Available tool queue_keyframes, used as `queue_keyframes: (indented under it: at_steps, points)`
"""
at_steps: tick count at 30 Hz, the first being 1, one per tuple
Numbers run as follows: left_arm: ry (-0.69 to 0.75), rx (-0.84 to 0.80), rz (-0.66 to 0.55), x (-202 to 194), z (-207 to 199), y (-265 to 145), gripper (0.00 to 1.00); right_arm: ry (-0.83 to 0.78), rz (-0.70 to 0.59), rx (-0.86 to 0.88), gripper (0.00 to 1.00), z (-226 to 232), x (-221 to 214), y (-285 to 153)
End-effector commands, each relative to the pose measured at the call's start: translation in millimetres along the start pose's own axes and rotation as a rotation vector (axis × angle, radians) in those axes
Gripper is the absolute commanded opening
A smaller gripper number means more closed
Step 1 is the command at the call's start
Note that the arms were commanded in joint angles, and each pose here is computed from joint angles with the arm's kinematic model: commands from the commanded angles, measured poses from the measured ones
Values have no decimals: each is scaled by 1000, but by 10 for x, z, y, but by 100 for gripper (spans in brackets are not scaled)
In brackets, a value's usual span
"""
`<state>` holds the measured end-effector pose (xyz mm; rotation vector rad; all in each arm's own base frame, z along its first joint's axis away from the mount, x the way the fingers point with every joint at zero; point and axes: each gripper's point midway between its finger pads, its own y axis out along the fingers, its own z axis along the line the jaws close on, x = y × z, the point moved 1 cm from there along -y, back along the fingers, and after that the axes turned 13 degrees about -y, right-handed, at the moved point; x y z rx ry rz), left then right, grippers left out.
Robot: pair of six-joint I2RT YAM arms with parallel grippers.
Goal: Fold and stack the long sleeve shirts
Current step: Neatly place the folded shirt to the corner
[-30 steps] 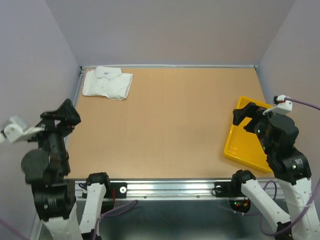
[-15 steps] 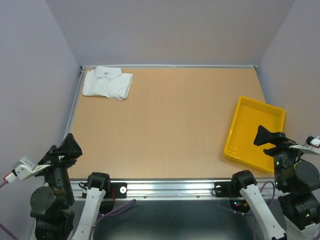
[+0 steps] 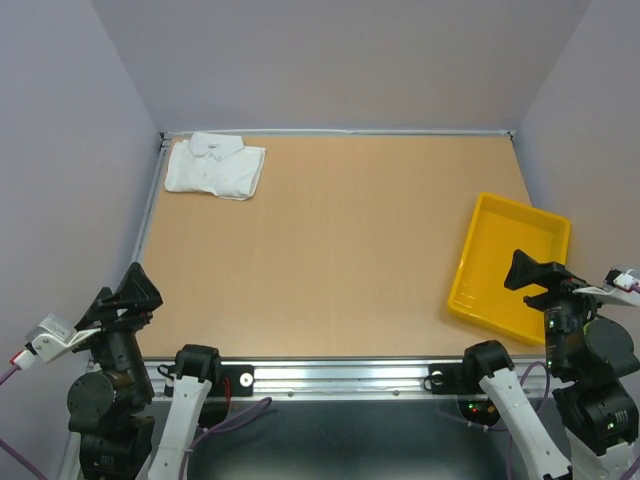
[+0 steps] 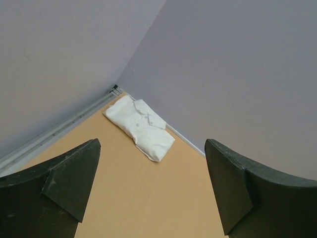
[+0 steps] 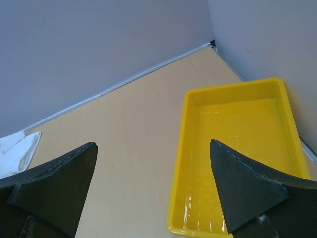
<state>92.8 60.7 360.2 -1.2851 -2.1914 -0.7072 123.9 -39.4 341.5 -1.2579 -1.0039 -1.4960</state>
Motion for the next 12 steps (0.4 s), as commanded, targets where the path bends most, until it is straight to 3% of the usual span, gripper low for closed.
queue_keyframes:
  at_steps: [1,12]
  points:
    - [-86,-57,-92,216,-48,-115,99,9,-43,13,100,40,106,38]
    - [-97,-53,-70,121,-58,-50,99,5,-34,6,100,45,91,67]
